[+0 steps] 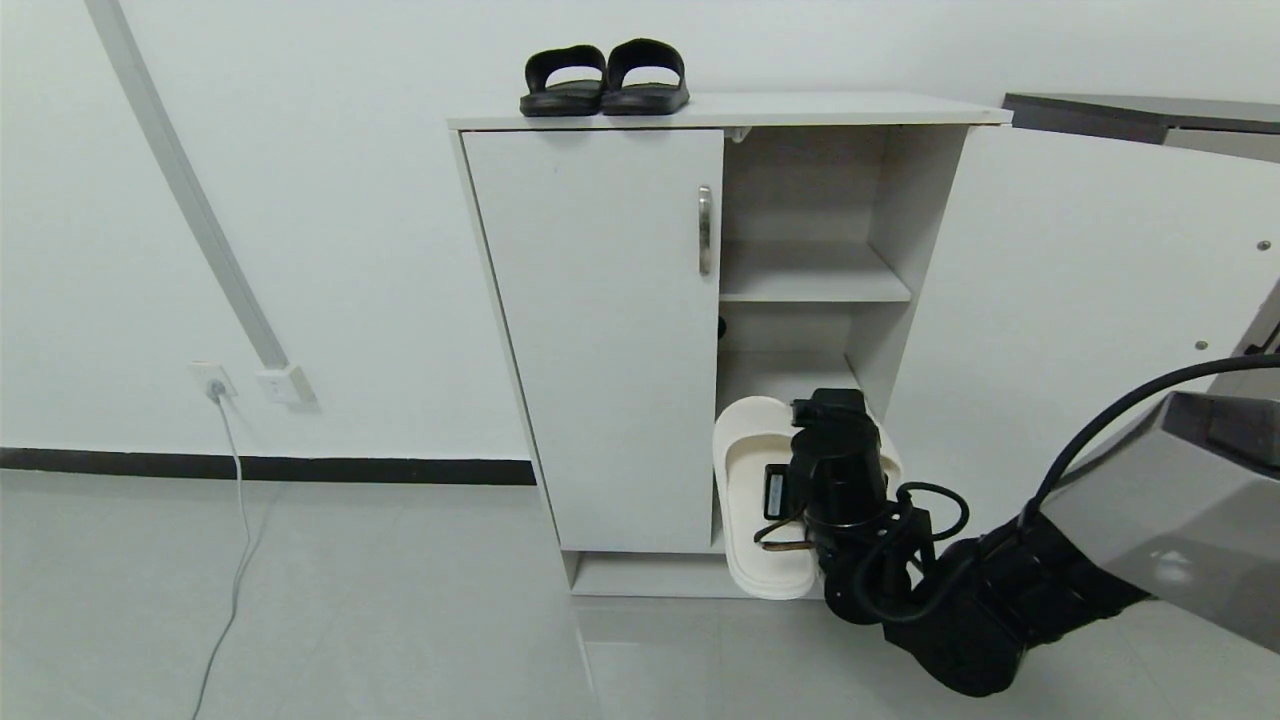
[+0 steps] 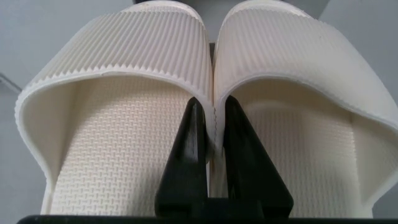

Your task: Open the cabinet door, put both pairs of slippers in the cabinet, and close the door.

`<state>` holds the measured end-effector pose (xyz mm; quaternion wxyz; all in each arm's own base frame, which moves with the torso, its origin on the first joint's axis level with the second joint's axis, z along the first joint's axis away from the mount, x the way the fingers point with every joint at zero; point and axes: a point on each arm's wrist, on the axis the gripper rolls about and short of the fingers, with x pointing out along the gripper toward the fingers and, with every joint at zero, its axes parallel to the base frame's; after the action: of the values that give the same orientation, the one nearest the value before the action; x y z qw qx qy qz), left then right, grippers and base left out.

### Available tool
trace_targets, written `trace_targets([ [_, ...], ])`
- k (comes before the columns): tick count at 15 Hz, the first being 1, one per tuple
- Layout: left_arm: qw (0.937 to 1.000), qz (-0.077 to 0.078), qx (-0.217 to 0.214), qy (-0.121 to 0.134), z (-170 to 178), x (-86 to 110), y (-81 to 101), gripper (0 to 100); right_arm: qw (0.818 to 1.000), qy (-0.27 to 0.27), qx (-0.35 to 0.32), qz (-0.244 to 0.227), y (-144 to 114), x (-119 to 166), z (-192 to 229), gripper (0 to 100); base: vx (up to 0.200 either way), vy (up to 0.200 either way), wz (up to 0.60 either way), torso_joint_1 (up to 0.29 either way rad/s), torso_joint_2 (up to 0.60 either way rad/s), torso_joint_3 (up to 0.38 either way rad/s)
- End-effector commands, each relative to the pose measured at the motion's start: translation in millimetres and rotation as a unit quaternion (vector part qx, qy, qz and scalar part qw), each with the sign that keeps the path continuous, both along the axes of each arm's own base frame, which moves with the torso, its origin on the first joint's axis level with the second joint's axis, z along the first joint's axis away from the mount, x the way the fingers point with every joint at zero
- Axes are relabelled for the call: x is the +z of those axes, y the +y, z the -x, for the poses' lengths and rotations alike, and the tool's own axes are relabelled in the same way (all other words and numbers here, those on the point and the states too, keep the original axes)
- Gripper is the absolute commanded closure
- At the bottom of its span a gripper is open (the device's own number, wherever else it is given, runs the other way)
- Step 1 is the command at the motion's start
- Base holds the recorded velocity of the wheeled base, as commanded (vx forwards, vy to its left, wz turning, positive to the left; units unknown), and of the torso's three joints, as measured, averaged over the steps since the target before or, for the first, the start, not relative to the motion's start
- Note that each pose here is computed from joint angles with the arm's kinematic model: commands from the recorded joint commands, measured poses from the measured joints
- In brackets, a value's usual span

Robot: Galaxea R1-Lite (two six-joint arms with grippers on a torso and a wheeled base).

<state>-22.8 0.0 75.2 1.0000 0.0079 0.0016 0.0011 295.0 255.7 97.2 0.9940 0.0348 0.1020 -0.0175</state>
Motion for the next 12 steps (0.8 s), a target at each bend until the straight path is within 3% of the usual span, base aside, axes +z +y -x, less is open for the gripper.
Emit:
trace_targets([
  [1,1.0,0.0,0.001,0.0,0,0.0,0.0,100,1.0,0.007,-0.001,0.007,6,-12,-5,100,0.0,0.0,0.0,0.0,0.0,0.0],
  [3,1.0,-0.001,0.001,-0.001,0,0.2,0.0,100,1.0,0.013,-0.002,0.012,7,-19,-6,100,0.0,0.0,0.0,0.0,0.0,0.0],
  [9,1.0,0.001,0.001,-0.001,0,0.2,0.0,100,1.0,0.02,-0.001,0.016,9,-28,-8,100,0.0,-0.2,0.0,0.004,0.0,0.001],
  [12,1.0,0.003,0.001,0.0,0,0.0,0.0,100,1.0,0.022,0.0,0.018,10,-31,-7,100,0.0,0.0,0.0,0.0,0.0,0.0],
])
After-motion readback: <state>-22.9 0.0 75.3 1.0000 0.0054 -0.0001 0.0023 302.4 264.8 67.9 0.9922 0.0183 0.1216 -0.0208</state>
